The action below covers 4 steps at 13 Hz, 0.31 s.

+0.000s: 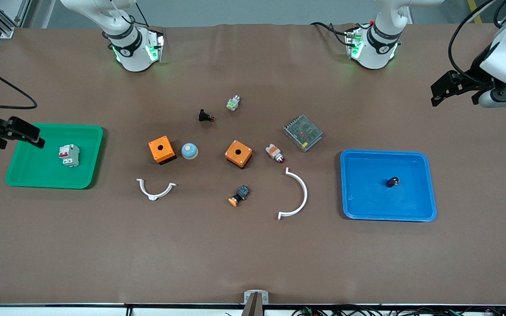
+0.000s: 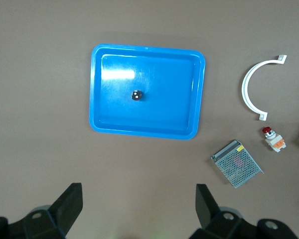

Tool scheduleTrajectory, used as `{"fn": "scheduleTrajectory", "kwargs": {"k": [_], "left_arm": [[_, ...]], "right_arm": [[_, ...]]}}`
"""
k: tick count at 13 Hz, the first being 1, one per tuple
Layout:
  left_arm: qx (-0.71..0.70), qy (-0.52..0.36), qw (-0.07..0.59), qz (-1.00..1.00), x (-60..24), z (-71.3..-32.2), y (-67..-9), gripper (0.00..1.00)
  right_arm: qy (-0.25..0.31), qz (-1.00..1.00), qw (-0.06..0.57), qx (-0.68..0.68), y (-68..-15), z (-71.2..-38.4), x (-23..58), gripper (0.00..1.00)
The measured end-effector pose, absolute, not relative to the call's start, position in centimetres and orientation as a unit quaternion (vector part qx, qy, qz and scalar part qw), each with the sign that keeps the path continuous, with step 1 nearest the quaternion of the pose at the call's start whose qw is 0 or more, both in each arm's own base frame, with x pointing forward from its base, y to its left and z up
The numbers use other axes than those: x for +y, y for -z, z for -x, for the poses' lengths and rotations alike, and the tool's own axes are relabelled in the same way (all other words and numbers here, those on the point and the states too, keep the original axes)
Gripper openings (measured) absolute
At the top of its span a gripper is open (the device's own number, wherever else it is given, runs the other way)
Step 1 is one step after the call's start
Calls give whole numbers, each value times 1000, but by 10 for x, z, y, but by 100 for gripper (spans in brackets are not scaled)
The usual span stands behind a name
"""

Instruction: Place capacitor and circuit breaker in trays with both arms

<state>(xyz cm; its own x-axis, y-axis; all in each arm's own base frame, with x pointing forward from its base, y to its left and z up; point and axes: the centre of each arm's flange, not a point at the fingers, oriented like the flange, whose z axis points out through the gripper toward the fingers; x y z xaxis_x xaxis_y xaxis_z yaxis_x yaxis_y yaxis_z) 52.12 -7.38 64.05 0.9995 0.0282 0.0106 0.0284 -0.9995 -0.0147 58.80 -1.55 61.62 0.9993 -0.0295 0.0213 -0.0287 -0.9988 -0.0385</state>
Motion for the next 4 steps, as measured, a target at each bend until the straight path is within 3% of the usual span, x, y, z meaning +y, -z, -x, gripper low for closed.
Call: {"fn": "scheduleTrajectory", "kwargs": {"k": [4], "left_arm": [[-15,7,7,1000,-74,-526,-641,100]], "right_arm": [[1,1000,15,15,-616,-576,-16,100]]}}
